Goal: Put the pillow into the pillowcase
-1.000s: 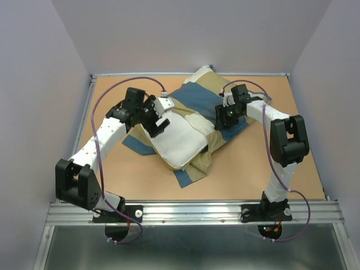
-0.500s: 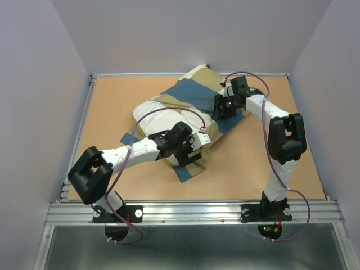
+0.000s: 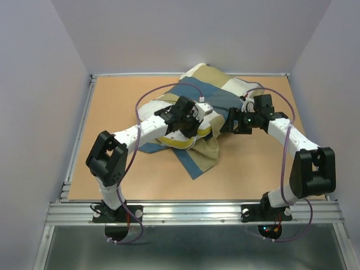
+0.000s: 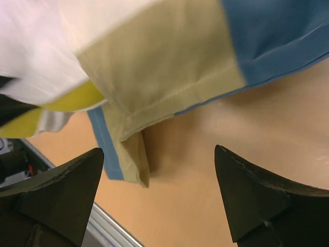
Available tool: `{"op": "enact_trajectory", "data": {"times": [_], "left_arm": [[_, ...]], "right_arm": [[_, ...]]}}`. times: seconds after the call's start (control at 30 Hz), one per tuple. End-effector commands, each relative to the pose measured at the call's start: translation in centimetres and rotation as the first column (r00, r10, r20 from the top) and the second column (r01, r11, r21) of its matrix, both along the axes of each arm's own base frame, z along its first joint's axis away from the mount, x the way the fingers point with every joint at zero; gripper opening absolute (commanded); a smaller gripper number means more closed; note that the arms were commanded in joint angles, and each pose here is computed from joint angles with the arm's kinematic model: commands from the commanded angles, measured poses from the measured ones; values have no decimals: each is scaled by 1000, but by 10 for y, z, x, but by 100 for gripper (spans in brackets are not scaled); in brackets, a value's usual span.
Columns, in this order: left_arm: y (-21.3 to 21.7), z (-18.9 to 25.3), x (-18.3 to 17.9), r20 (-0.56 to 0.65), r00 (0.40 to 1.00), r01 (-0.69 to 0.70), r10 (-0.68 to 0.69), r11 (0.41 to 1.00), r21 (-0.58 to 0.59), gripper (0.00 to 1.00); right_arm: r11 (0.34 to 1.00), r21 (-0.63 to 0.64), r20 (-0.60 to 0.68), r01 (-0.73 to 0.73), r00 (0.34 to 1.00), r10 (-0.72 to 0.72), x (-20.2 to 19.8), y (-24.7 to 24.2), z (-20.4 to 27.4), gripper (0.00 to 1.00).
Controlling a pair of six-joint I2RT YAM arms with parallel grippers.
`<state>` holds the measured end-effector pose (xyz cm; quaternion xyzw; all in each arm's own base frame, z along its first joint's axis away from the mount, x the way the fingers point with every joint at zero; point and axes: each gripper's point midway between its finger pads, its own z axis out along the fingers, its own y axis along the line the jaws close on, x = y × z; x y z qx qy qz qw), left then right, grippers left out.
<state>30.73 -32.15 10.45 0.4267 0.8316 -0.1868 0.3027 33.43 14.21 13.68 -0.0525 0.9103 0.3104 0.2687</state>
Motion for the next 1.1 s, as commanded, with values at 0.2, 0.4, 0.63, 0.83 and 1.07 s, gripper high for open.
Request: {"op": "enact_trajectory", "data": {"times": [0.2, 0.4, 0.63, 0.83, 1.07], "left_arm": [[-73, 107, 37, -53, 998, -8, -15, 912, -410, 0], [-74, 129, 64, -109, 992, -109, 60, 844, -526, 0], [-84, 183, 91, -6, 987, -125, 162, 737, -664, 0], [-100, 200, 121, 2, 953, -216, 304, 681, -699, 0], [-103, 121, 148, -3, 873, -397, 488, 708, -584, 0]], "right_arm": [[975, 220, -26, 19, 1000, -14, -16, 28, -39, 99], [950, 299, 4, -95, 995, 99, -33, 43, -22, 6], [771, 428, 328, -472, 876, 354, -103, 73, 121, 0], [605, 472, 338, -641, 765, 548, -172, 107, 155, 0], [560, 506, 324, -656, 746, 582, -193, 113, 178, 1]]}}
